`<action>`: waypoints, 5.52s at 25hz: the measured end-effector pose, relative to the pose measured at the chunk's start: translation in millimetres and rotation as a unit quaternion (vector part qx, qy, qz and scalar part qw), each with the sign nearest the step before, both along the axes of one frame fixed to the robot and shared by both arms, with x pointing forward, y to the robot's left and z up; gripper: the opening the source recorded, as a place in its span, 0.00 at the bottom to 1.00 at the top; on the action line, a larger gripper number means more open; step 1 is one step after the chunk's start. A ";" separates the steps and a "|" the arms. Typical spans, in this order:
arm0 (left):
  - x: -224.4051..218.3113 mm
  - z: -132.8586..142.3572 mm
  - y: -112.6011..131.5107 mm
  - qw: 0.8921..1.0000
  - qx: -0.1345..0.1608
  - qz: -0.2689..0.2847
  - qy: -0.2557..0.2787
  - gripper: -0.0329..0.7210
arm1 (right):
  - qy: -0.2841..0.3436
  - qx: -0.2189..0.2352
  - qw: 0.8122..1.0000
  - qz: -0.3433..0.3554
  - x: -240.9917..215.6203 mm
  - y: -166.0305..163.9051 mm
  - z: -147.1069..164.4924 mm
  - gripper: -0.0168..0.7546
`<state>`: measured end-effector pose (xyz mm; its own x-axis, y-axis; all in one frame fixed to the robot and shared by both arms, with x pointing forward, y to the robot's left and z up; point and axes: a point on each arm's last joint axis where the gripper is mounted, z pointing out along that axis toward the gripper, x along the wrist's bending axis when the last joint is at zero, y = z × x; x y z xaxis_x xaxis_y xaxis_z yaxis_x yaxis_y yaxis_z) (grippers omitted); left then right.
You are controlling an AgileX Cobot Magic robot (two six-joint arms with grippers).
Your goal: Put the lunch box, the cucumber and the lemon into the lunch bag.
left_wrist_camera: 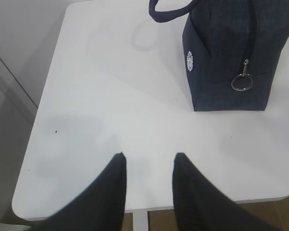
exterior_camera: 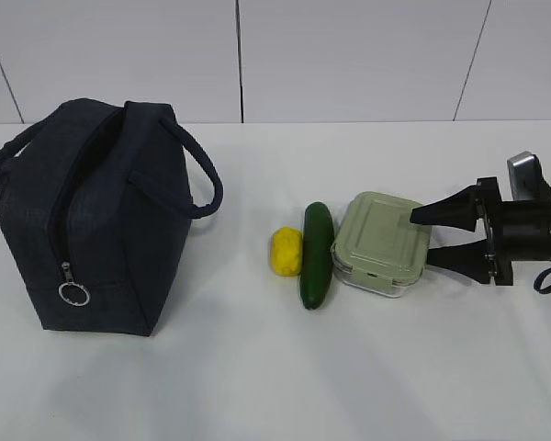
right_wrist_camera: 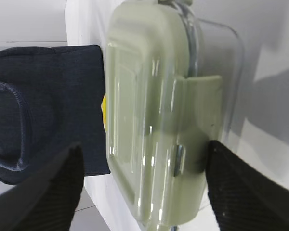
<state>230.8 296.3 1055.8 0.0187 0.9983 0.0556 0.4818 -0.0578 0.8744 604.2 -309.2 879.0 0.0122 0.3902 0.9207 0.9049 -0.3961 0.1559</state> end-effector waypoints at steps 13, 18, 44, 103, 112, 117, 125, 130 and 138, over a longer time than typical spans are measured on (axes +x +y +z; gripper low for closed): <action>0.0 0.0 0.0 1.000 0.000 0.000 0.000 0.36 | 0.023 0.011 1.000 0.002 1.5 7.6 -19.3 0.78; 0.0 0.0 0.0 1.000 0.000 0.000 0.000 0.36 | 0.018 0.018 1.000 -0.005 3.9 11.6 -18.0 0.78; 0.0 0.0 0.0 1.000 0.000 0.000 0.000 0.36 | -0.001 -0.015 1.000 -0.013 8.1 18.0 -22.1 0.77; 0.0 0.0 0.0 1.000 0.000 0.000 0.000 0.36 | 0.002 -0.014 1.000 -0.016 11.2 33.7 -22.7 0.53; 0.0 0.0 0.0 1.000 0.000 0.000 0.000 0.36 | 0.002 -0.014 1.000 -0.016 11.2 33.7 -22.7 0.52; 0.0 0.0 0.0 1.000 0.000 0.000 0.000 0.36 | 0.002 -0.013 1.000 -0.016 11.2 33.8 -22.6 0.50; 0.0 0.0 0.0 1.000 0.000 0.000 0.000 0.36 | 0.000 -0.007 1.000 -0.010 10.4 34.6 -21.6 0.50; 0.0 0.0 0.0 1.000 0.000 0.000 0.000 0.36 | -0.002 -0.005 1.000 -0.002 9.4 35.4 -21.1 0.50; 0.0 0.0 0.0 1.000 0.000 0.000 0.000 0.36 | -0.003 -0.004 1.000 0.001 9.0 35.7 -20.8 0.50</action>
<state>230.8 296.3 1055.8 0.0187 0.9983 0.0556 0.4818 -0.0578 0.8744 613.2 -273.5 858.1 0.0063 0.3972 0.9177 0.9045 -0.3936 0.1641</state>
